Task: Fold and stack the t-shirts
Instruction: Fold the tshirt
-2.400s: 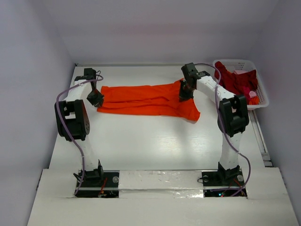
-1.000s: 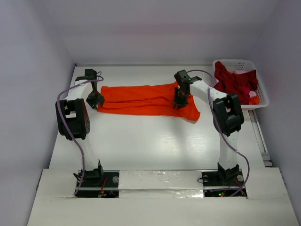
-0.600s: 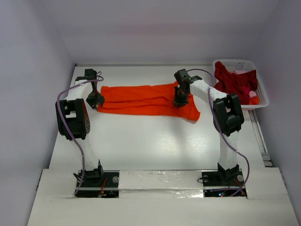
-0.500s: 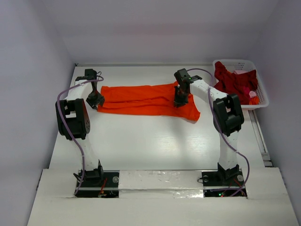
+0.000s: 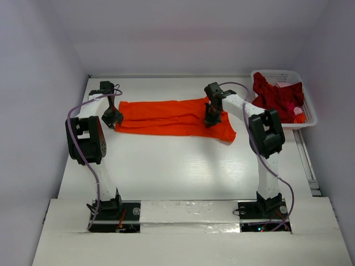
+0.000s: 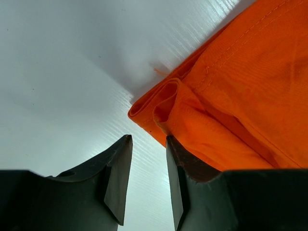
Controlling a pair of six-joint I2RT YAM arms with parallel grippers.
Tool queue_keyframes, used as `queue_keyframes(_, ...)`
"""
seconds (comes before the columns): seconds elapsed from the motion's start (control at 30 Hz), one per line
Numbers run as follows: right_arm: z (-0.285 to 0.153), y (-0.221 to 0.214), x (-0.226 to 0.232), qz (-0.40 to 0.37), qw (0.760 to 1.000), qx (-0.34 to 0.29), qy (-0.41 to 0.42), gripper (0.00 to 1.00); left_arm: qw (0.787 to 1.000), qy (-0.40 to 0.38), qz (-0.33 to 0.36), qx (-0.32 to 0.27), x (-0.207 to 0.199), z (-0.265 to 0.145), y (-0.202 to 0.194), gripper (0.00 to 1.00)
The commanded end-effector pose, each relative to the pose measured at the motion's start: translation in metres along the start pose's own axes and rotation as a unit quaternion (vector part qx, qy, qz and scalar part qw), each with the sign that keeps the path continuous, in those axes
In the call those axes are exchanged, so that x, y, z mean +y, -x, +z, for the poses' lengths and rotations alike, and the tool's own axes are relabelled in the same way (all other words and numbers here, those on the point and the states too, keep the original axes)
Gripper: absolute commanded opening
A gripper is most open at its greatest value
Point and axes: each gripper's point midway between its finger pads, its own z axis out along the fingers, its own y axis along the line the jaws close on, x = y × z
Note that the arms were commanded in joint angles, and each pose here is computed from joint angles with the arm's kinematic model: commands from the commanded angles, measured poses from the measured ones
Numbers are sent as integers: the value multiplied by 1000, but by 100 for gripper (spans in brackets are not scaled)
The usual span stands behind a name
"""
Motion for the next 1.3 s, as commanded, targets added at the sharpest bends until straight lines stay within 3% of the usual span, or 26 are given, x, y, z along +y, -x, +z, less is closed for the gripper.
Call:
queue_keyframes(0.0,-2,21,11,-2,999,-32,11,0,1000,-1,3,-12,1,-11,9,32)
queue_keyframes(0.5,-23,38,7,0,998,-65,-10,0,999,1,-11,-36,1,-21,25,31)
queue_keyframes(1.27,-24,40,11,-1,998,-65,-2,0,999,-9,-28,-35,-6,-7,30,29)
